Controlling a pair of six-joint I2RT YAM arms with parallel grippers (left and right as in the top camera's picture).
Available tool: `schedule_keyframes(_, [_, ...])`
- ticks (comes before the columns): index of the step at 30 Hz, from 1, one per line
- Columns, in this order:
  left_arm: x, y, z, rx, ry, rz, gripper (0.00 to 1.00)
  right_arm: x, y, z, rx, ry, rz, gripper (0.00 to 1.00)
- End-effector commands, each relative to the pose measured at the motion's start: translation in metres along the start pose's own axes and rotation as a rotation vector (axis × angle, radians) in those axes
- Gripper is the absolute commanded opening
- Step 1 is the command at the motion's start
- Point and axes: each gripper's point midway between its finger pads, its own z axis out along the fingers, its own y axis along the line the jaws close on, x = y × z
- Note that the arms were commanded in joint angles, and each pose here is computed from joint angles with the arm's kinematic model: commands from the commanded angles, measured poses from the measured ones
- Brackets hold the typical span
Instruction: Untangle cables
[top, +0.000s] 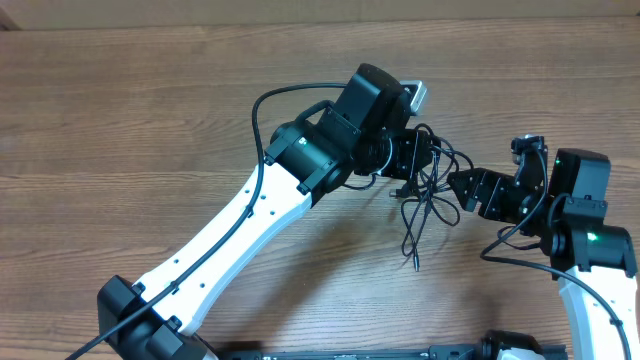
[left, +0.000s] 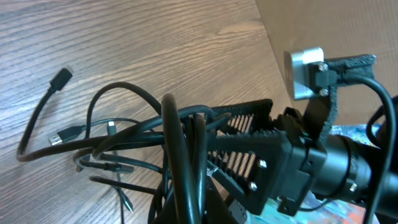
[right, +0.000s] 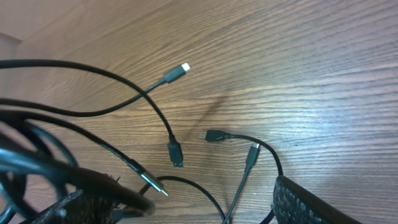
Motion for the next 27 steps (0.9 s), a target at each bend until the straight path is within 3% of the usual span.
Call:
schedule_keyframes(1, [0.004,-0.024,-0.010,0.095,0.020,0.055,0.04,0.000,-0.013,0.006,0.059,0.011,0.036,0.79])
schedule_keyframes(9, [0.009,-0.029,-0.011,0.125,0.043,0.108,0.04,0.004,-0.011,0.016,0.017,0.055,0.078,0.78])
schedule_keyframes(17, [0.011,-0.028,-0.011,0.121,0.047,0.146,0.04,-0.021,0.012,0.015,-0.113,-0.032,0.012,0.79])
schedule_keyframes(22, [0.012,-0.028,-0.010,0.123,0.049,0.148,0.04,-0.035,-0.003,0.016,-0.016,-0.093,0.004,0.79])
schedule_keyframes(27, [0.012,-0.029,-0.010,0.123,0.050,0.151,0.04,-0.036,-0.044,0.012,0.205,-0.135,0.202,0.84])
